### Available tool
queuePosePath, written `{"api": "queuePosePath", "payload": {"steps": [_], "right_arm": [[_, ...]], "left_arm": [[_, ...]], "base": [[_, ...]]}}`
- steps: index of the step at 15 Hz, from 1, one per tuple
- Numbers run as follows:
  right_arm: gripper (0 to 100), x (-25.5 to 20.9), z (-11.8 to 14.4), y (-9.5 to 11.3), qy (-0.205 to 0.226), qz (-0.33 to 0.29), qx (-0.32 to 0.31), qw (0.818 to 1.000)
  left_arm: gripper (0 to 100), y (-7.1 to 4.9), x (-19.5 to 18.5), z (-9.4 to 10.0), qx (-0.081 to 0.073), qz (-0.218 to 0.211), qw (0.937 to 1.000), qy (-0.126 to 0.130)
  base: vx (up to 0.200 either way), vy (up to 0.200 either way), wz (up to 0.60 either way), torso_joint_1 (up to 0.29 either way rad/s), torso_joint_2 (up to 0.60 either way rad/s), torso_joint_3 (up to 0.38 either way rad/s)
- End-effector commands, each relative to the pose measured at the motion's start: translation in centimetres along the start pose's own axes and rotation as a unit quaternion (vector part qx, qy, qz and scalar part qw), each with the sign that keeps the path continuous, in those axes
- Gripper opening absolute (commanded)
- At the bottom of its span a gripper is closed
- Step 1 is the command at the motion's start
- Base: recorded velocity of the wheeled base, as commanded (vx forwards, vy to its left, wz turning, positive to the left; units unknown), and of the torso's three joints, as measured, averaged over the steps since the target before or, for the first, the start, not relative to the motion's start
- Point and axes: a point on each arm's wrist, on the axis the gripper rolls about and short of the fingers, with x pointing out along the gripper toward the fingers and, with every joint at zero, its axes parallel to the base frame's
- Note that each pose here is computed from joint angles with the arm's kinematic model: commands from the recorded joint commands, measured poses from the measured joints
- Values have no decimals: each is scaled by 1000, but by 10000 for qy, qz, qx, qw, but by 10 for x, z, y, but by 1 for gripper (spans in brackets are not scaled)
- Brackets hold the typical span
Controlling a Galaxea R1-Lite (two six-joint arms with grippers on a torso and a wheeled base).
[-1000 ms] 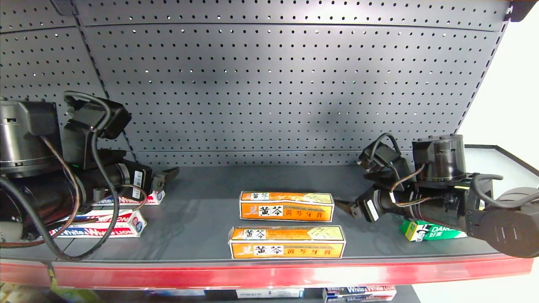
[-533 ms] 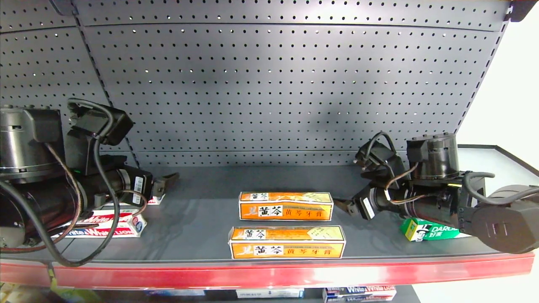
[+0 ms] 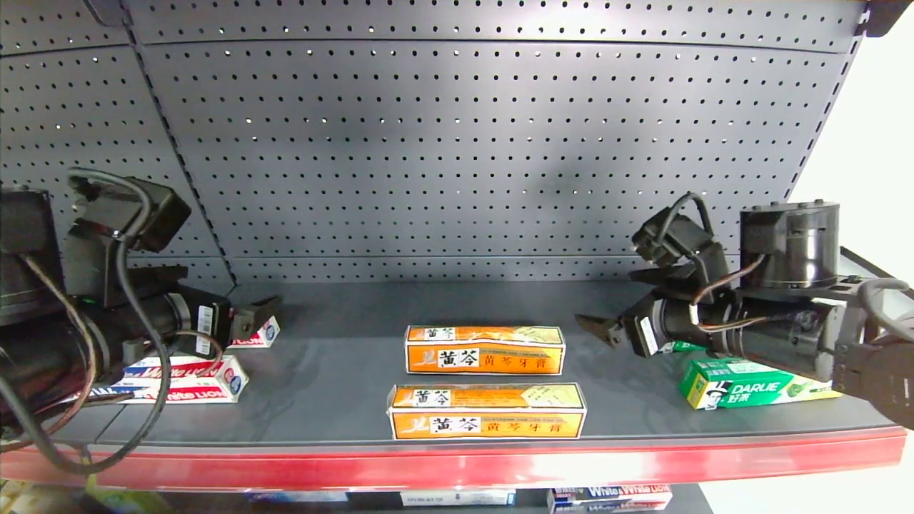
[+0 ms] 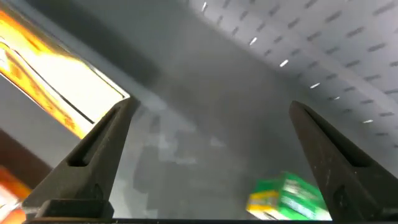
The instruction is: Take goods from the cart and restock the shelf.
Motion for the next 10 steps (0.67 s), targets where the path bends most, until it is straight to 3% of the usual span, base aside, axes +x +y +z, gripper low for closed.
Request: {"api": "queuePosePath", "payload": {"steps": [1,3,4,10], "right_arm": [[100,-35,11,-7,-375,-150,37,9992],[100,-56,6,-5,-494,-129,54,9987],[100,-80,-6,-4,-527,-153,63,9985],[100,-157,-27,-31,-761,-1380,352,9869]], "left_arm": [[100,14,-33,-11,-119,261,9994,-202],[100,22,-51,-22,-201,414,9985,-289],[100,29,-72,-36,-298,629,9968,-382],[100,22,-132,-85,-380,868,9913,-909]], "base": [[0,0,0,0,0,0],[0,0,0,0,0,0],[0,0,0,0,0,0],[0,0,0,0,0,0]]}}
